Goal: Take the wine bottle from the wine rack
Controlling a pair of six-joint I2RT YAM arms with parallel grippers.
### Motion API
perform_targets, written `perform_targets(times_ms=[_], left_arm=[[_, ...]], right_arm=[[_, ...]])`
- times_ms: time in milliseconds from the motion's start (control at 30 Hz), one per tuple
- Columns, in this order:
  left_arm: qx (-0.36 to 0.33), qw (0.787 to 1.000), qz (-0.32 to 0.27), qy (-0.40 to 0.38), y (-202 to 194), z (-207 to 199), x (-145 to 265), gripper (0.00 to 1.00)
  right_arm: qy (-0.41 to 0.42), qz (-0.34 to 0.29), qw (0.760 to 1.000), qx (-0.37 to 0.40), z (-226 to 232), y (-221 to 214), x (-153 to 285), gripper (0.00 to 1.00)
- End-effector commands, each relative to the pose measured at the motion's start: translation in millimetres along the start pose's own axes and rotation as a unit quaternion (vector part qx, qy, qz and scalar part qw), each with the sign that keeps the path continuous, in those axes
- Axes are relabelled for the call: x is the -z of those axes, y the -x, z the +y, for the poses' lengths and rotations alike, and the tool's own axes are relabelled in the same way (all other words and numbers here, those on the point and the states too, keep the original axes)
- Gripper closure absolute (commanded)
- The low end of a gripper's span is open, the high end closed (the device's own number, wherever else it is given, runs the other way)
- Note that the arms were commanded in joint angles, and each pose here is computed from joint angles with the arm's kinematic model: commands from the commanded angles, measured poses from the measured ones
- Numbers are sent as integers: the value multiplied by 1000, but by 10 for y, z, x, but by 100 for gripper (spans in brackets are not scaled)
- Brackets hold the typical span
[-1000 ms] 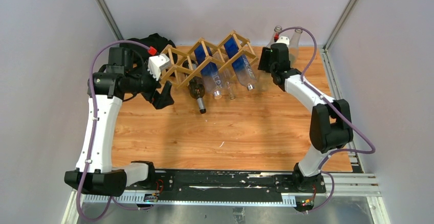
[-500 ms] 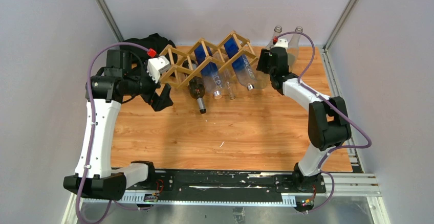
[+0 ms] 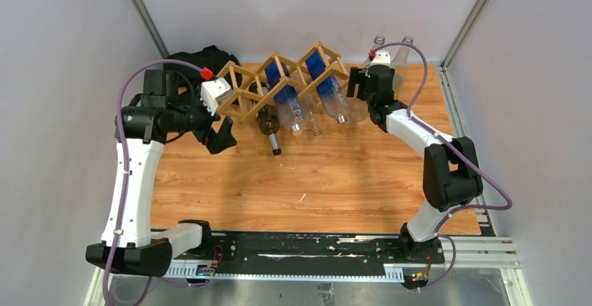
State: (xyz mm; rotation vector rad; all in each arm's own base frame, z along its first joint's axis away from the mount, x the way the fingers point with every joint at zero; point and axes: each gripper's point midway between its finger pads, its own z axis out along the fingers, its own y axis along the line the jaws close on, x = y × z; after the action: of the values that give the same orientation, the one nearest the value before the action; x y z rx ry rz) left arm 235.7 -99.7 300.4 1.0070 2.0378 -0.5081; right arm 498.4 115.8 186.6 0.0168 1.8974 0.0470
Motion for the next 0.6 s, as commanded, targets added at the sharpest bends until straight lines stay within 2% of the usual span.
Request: perform_targets(times_ms=[0,133,333,567], left_arm=[[-6,1000,-13,-12,27,-99,30,0],[-7,1000,-20,-15,55,-129,48,0],[-9,1000,-24,-18,81,-137,54,0],[-6,1000,-22,-16,89,-113,49,0]], right_arm=[[-1,-19,1000,-6,-3,179,229,10],[24,-36,998,-36,55,377,487,9],[81,-54,988,-116,205,759,1054,14],[170,30,980,-104,889,586,1489,13]])
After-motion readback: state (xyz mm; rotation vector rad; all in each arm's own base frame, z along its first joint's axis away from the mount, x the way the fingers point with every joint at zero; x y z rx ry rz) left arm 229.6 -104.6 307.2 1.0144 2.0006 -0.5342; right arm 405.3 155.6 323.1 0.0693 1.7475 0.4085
